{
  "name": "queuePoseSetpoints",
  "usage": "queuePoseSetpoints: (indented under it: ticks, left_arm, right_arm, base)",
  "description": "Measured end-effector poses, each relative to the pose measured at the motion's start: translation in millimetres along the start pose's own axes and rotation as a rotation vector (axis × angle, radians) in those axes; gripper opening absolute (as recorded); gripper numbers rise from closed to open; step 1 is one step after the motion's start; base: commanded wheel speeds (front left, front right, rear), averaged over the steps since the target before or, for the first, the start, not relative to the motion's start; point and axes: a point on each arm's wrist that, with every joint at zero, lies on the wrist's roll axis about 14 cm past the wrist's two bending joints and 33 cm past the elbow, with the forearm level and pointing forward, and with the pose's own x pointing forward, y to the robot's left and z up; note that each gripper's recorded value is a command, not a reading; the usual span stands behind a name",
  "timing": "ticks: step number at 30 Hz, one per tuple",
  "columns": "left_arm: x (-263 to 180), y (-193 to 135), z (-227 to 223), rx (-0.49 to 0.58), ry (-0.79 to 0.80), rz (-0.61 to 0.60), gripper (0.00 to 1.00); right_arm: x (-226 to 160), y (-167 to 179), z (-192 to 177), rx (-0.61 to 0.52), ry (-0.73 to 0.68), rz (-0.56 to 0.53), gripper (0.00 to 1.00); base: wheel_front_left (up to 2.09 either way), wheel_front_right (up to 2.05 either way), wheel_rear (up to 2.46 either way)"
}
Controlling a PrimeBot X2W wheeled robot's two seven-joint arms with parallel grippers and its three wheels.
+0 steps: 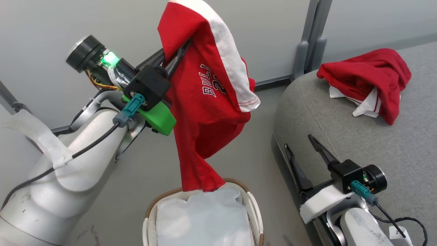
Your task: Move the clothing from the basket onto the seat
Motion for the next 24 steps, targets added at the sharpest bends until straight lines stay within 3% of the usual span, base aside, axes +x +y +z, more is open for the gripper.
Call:
queuePoseSetpoints:
  ticks: [11, 24]
  left_arm:
    - [4.6, 0.6, 34.3, 0.026, -0.057, -0.016, 0.0]
    - [18.4, 1.9, 32.7, -0.009, -0.062, 0.005, 0.0]
  right_arm:
    - [11.5, 40.9, 13.2, 0.007, -0.039, 0.128, 1.0]
    - [17.8, 139.3, 30.2, 0.074, -0.074, 0.441, 1.0]
  base:
    - [0.0, 0.0, 0.0]
    - [0.0, 0.0, 0.0]
